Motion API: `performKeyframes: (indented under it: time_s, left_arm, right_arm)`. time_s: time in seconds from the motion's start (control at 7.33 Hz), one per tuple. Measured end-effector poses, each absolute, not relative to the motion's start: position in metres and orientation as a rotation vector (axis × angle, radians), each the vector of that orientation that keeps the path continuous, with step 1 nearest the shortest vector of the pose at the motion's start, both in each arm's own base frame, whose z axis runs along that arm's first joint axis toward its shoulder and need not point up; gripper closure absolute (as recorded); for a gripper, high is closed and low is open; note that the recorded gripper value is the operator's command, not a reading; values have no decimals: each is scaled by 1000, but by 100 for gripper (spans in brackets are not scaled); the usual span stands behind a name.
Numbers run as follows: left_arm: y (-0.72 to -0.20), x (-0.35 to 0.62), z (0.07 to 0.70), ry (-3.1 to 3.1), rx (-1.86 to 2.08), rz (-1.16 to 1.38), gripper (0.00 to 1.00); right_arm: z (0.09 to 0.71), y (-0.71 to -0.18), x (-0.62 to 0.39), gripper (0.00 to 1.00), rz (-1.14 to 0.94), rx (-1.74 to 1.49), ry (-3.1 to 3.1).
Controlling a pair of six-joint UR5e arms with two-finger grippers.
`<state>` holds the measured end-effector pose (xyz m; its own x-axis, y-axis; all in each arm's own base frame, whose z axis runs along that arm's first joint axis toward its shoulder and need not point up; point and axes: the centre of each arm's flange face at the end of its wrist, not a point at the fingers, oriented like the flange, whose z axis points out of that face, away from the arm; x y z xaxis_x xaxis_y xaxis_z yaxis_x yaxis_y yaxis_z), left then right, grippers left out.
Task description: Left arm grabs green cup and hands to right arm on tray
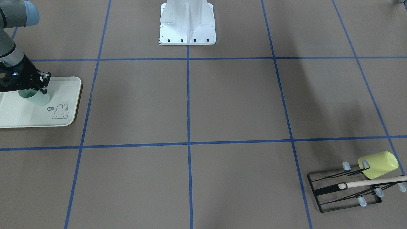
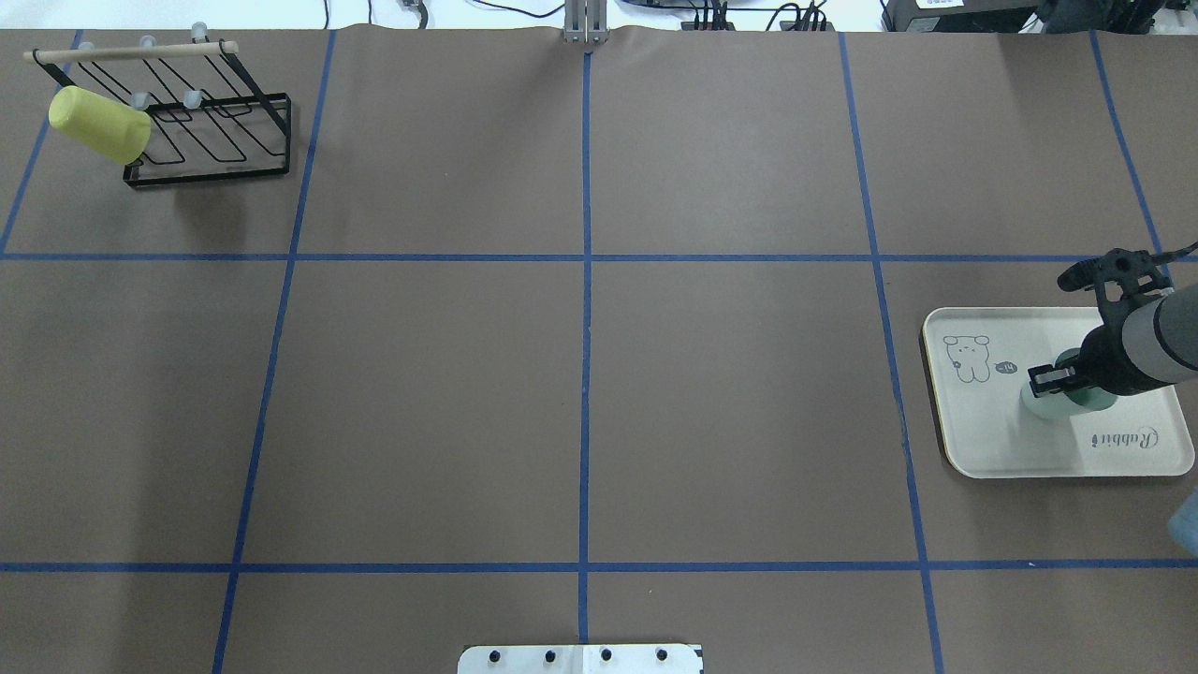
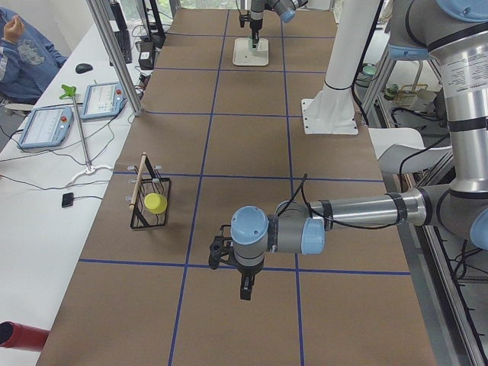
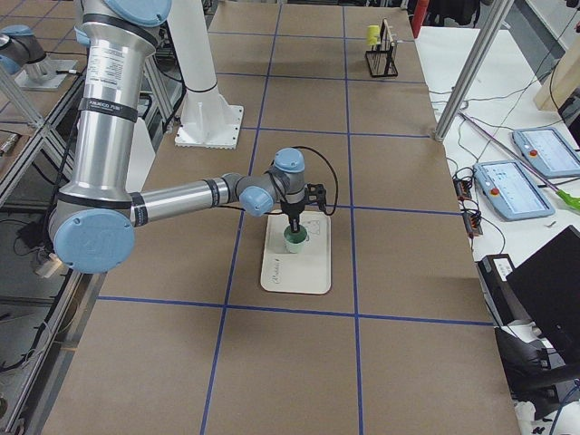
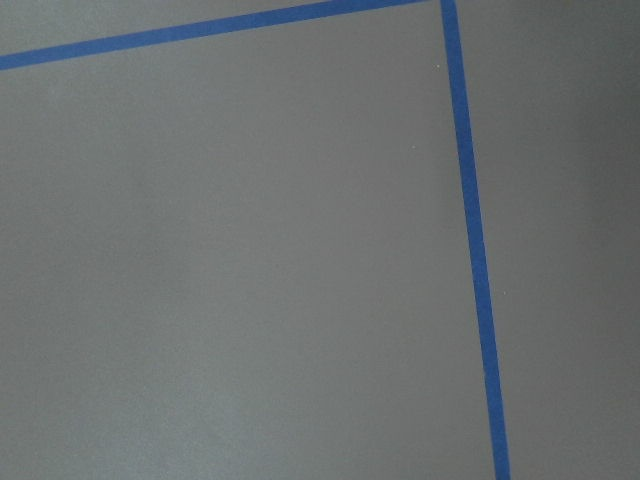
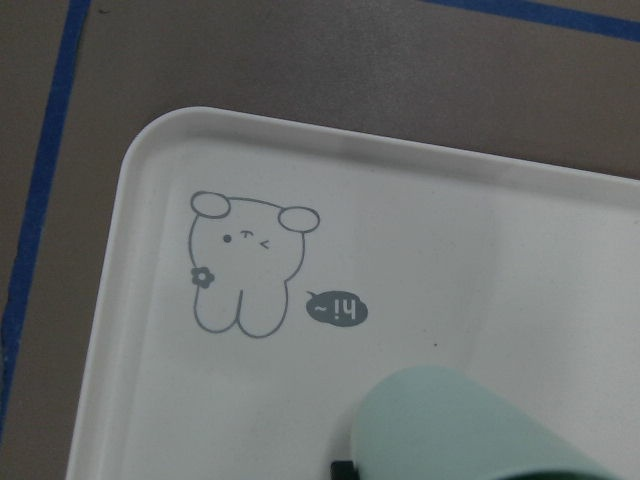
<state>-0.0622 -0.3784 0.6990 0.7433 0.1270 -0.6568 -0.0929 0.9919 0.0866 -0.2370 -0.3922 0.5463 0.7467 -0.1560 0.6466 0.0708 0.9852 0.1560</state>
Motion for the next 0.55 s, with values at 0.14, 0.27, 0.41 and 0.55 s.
performKeyframes:
  time_s: [0.14, 0.27, 0.41, 0.55]
  left_arm:
    - [-379, -62, 699, 723, 51, 121, 0]
    - [-379, -62, 698, 723, 52, 121, 0]
    - [-380, -62, 698, 723, 52, 120, 0]
    - [-380, -62, 698, 723, 52, 119, 0]
  right_arm:
    - [546, -397, -242, 0, -127, 126, -717]
    - [543, -400, -242, 0, -128, 133, -723]
    - [537, -403, -234, 0, -119, 140, -737]
    - [527, -408, -220, 0, -102, 147, -763]
